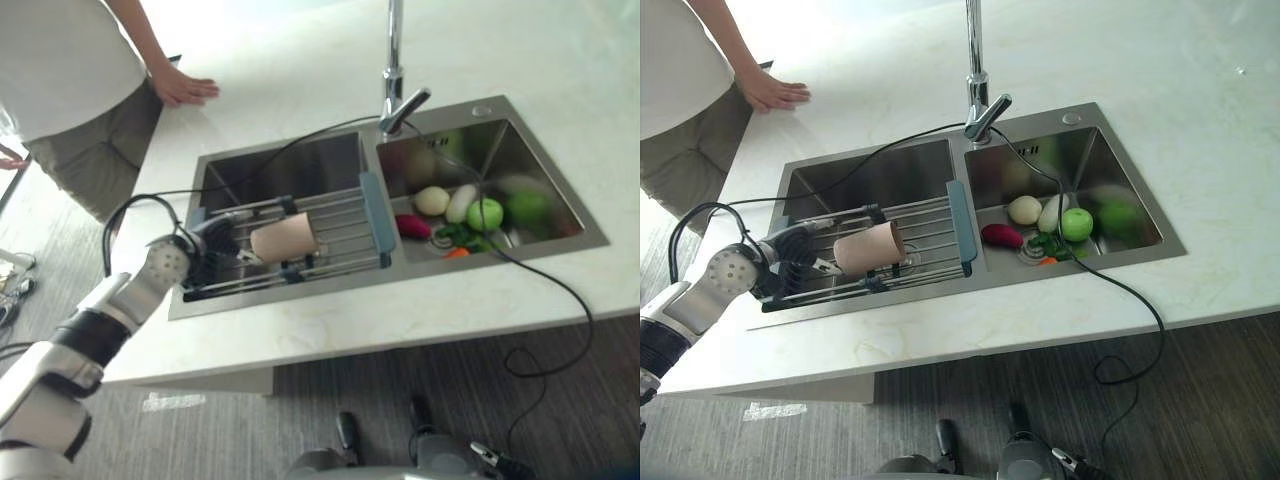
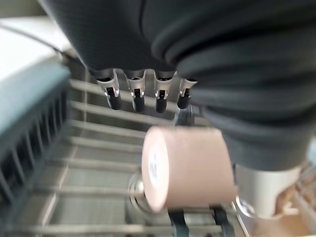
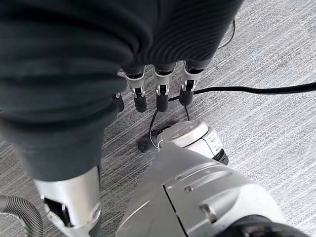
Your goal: Place the dishes in the dishwasher.
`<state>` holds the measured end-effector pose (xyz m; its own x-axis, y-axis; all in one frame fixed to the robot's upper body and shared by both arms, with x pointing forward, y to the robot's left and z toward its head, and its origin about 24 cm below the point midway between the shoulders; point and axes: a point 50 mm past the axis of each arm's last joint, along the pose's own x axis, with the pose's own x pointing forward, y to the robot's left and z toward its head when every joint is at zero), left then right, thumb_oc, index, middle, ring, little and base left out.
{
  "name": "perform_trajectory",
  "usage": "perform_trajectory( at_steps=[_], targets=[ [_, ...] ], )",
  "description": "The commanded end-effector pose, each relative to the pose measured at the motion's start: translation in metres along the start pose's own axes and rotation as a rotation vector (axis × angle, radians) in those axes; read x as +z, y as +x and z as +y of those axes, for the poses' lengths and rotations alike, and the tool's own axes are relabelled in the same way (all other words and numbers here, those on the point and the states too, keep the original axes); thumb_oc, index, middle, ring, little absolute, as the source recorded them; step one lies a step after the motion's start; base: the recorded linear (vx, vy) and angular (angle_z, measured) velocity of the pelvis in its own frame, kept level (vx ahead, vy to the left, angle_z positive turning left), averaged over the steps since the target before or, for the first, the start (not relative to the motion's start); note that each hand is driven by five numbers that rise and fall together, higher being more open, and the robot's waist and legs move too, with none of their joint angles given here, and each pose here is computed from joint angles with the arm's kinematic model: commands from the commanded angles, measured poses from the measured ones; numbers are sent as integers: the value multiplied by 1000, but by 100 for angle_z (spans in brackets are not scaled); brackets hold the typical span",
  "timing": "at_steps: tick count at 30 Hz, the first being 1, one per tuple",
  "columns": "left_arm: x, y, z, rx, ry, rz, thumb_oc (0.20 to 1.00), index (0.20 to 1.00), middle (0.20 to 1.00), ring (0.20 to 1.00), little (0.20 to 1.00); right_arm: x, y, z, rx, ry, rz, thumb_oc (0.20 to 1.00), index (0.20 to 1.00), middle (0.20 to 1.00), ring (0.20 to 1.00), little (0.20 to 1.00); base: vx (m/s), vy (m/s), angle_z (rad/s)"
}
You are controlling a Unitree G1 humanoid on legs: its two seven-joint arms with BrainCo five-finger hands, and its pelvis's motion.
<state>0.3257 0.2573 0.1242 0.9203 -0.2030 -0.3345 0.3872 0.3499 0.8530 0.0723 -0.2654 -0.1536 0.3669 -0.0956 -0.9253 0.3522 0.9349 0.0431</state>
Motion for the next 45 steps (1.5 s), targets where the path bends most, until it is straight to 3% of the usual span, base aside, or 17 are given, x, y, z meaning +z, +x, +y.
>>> perform_trajectory(
  at_steps=[1, 25, 33, 34, 35, 39, 45],
  targets=[
    [13, 0, 41, 118, 55, -15, 1000, 1000, 1000, 1000, 1000, 1, 2, 8, 22, 5, -11, 1000, 1000, 1000, 1000, 1000, 0, 0, 0],
    [27, 9, 54, 262, 43, -64, 1000, 1000, 1000, 1000, 1000, 25, 5, 17, 61, -14, -80, 1000, 1000, 1000, 1000, 1000, -13, 2, -4],
    [36, 13, 54, 199, 124, -40, 1000, 1000, 1000, 1000, 1000, 32, 5, 17, 55, -22, -95, 1000, 1000, 1000, 1000, 1000, 0, 0, 0],
    [36, 14, 52, 172, 148, -27, 743, 743, 743, 743, 743, 34, 5, 17, 54, -20, -98, 1000, 1000, 1000, 1000, 1000, 0, 0, 0],
    [36, 15, 50, 154, 186, -17, 200, 200, 200, 200, 200, 37, 5, 16, 52, -19, -104, 1000, 1000, 1000, 1000, 1000, 7, 44, 2],
    [15, 17, 41, 22, 241, 180, 200, 200, 200, 200, 200, 47, 4, 12, 47, -15, -133, 1000, 1000, 1000, 1000, 1000, 0, 30, -7],
    [10, 21, 26, -111, 275, 199, 200, 200, 200, 200, 200, 49, 3, 11, 42, -15, -148, 1000, 1000, 1000, 1000, 1000, 3, 8, -4]
  ],
)
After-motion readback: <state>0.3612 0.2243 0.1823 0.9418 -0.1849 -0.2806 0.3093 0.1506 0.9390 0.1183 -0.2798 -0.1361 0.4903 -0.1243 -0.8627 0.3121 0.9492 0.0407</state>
